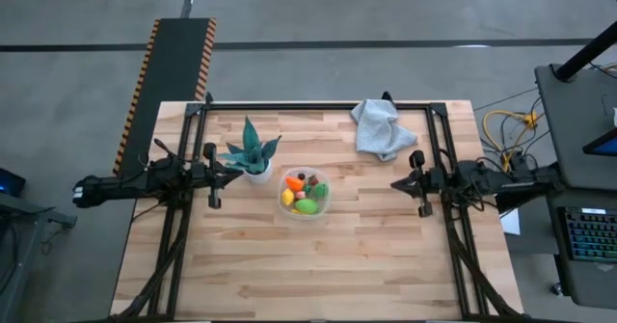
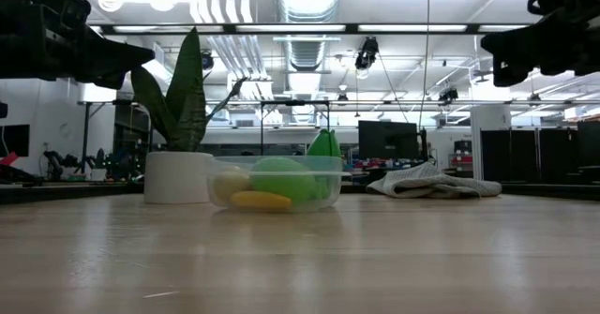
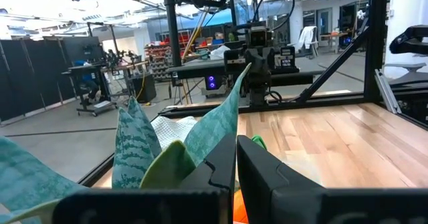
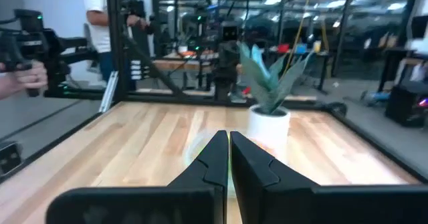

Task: Pick and placing Produce into tupperware
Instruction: Return to Home Position

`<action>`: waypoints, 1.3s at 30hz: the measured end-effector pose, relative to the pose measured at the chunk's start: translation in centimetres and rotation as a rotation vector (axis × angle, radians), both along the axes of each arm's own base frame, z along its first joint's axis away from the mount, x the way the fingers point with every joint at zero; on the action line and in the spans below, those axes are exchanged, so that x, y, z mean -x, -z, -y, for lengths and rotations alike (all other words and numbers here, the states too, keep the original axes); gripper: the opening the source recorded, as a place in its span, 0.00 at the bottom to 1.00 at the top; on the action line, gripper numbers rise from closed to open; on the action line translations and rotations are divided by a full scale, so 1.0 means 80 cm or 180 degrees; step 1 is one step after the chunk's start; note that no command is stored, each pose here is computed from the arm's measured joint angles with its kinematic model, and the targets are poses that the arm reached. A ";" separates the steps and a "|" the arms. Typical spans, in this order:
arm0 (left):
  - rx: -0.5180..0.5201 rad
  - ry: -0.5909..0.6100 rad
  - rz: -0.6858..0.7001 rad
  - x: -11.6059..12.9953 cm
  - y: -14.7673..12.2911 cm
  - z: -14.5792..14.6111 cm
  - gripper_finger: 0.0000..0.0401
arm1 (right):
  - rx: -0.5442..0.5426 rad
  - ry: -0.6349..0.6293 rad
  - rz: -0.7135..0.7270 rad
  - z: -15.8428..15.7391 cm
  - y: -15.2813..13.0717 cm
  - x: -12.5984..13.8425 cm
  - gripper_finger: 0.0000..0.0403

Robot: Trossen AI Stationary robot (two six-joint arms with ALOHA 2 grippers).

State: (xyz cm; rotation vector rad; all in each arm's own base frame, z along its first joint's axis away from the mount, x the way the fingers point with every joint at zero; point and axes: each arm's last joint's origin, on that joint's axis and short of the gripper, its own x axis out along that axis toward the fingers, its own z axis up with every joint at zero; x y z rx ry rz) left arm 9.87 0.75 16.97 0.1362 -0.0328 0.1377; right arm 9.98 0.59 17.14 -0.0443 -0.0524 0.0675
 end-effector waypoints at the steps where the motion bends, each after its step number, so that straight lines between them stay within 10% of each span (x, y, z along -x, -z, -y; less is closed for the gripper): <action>1: 0.0000 0.0000 -0.0007 0.000 0.000 0.000 0.00 | -0.0032 -0.0034 -0.0040 0.001 0.001 0.000 0.02; 39: 0.0407 0.0368 -0.0002 -0.001 0.000 0.004 0.00 | -0.0079 0.0006 -0.0232 0.008 0.008 -0.001 0.02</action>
